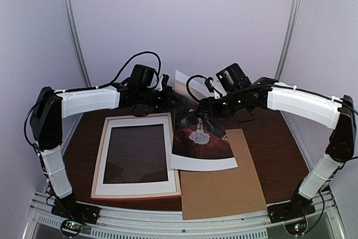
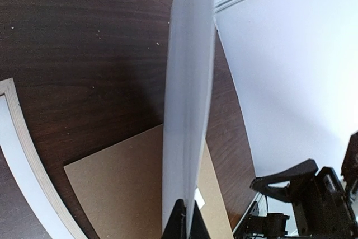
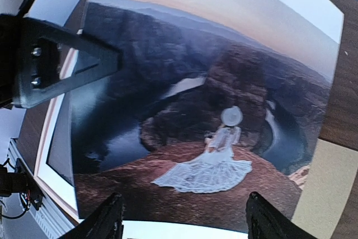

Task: Put the photo into the frame
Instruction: Pick up the photo from the backboard, then pass from the left arm to the right

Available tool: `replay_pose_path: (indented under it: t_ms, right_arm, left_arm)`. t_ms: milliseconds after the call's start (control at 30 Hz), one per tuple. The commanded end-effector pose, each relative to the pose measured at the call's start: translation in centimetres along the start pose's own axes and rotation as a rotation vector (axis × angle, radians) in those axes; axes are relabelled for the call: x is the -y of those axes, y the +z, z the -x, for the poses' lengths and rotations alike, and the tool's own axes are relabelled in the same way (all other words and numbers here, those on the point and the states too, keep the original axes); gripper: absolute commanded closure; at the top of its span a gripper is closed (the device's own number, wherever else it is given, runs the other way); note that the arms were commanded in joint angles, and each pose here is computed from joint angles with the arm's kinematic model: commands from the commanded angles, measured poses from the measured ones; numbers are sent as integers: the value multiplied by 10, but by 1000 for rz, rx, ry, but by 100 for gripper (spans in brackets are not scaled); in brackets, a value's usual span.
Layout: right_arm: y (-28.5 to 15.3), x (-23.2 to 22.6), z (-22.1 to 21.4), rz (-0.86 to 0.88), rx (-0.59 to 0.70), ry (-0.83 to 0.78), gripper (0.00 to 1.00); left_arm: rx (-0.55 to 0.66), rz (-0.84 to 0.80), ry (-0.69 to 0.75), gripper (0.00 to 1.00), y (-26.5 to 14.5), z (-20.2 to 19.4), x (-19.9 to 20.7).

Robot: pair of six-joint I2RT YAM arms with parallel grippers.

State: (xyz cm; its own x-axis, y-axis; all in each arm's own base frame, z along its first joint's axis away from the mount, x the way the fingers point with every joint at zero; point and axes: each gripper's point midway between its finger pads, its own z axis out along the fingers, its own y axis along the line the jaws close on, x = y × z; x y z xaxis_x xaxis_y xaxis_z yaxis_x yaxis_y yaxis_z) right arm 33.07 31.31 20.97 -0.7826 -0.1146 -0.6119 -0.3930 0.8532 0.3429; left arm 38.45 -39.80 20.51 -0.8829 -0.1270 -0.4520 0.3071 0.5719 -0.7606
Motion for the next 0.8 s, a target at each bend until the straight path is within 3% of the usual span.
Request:
replay_pose_path:
  t_ms: [0, 267, 567, 767]
  right_arm:
    - [1, -37, 13, 24, 48, -54, 24]
    - [13, -78, 4, -39, 36, -207, 22]
    - [28, -91, -6, -211, 15, -367, 23]
    - [32, -88, -8, -327, 7, -433, 30]
  left_arm:
    - [135, -45, -39, 100, -16, 27, 16]
    - [278, -68, -99, 100, -42, 47, 20]
    - [290, -99, -185, 100, -46, 39, 14]
    - [290, -107, -198, 100, -48, 36, 13]
